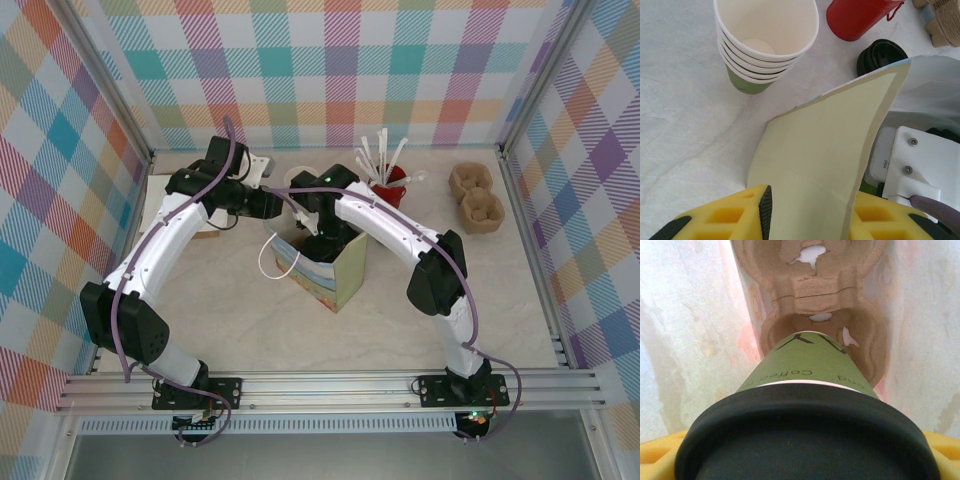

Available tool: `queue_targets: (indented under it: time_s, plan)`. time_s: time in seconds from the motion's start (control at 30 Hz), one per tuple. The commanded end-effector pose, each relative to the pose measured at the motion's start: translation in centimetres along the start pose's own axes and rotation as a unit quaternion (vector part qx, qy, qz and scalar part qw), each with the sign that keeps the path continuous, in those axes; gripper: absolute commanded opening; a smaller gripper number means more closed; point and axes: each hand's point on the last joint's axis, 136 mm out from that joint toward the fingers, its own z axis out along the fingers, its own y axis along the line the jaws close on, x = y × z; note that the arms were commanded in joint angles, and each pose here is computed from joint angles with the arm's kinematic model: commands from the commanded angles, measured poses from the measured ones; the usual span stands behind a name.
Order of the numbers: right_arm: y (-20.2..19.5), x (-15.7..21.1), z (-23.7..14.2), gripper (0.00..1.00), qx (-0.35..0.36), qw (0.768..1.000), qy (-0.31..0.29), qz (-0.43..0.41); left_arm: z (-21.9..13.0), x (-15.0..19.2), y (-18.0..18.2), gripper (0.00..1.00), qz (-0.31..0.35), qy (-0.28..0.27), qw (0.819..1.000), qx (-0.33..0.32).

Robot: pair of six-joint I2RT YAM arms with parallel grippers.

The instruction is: Pack the takeout coffee

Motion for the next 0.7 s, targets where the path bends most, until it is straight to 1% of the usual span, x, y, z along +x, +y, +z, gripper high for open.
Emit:
queue_targets:
  time_s: [0.0,0.67]
  plan:
    - [-0.18,0.94,-1.82,0.78,0.001,1.0,-0.005,0.005,-0.66,-0.64,-0.36,0.35,0.0,-0.014,1.0,0.008]
    - [-1.05,0.53,-1.29,0.78,0.026,1.0,-0.006,0.004,-0.71,-0.62,-0.33,0.35,0.001,-0.013,1.0,0.007]
